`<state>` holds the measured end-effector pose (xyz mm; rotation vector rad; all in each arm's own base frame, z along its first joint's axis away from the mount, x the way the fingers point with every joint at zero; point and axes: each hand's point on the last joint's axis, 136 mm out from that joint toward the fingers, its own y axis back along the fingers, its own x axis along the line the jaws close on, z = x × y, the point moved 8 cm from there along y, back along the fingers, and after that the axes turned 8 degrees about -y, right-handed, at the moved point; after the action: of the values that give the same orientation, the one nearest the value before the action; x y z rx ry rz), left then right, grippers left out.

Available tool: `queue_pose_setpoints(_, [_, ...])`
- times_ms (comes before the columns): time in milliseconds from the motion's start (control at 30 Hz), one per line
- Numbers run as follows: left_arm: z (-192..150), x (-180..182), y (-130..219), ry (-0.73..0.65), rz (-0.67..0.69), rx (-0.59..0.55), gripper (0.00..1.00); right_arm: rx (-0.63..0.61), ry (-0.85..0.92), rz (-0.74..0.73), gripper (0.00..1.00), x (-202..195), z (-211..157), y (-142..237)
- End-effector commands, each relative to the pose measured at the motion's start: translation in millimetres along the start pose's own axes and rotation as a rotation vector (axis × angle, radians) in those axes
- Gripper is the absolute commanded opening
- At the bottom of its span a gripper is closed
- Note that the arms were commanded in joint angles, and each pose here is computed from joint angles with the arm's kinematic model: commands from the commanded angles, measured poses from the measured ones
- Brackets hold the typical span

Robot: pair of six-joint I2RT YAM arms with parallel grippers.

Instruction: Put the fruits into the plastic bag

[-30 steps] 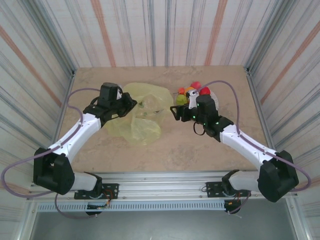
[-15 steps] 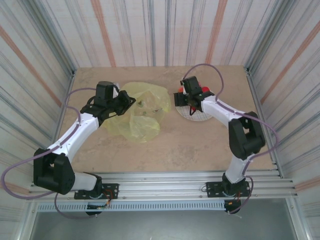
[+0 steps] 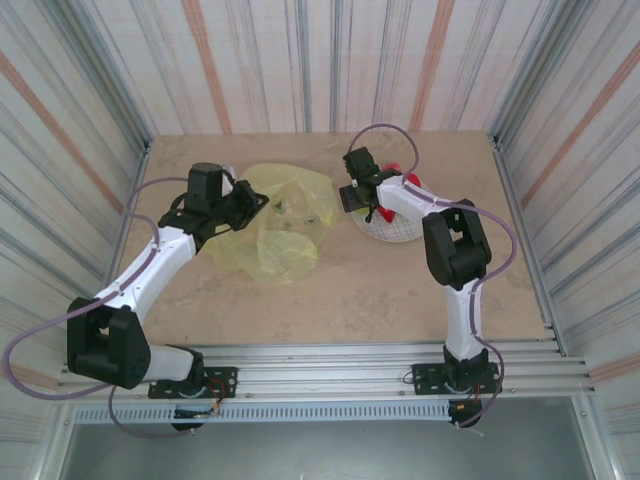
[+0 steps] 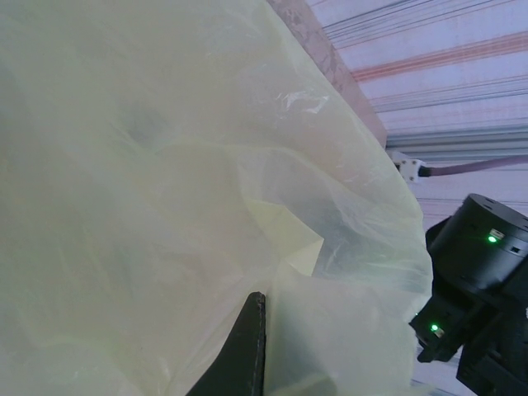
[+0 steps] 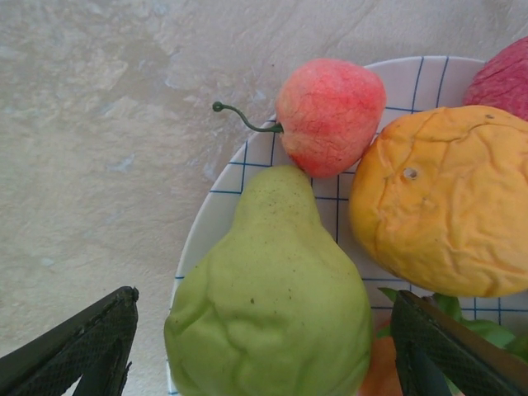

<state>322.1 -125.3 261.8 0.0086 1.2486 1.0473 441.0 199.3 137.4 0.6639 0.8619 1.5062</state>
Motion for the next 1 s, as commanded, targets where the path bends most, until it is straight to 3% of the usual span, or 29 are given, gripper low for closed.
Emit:
queue_pose_setpoints(0, [0.8, 0.9, 4.8, 0.01, -0.022, -0.003, 0.0, 0.034, 0.052, -0.044, 0.8, 0.4, -1.8, -4.1])
queue_pose_setpoints(300, [1.7, 2.3, 4.9, 0.016, -0.023, -0.005, 0.0, 0.055, 0.064, -0.044, 0.76, 3.5, -3.6, -14.3])
queue_pose_setpoints(500, [1.3, 3.7, 4.0, 0.018, -0.021, -0.002, 0.0, 0.051, 0.067, -0.037, 0.66, 4.7, -2.2, -13.3])
queue_pose_setpoints(733, [1.2, 3.7, 3.9, 0.018, -0.02, -0.001, 0.0, -0.004, 0.046, 0.021, 0.57, 6.3, 10.9, 13.8])
queue_pose_setpoints(967, [1.3, 4.0, 3.9, 0.021, -0.021, -0.001, 0.0, -0.08, -0.006, 0.142, 0.55, 6.4, 18.1, 57.1])
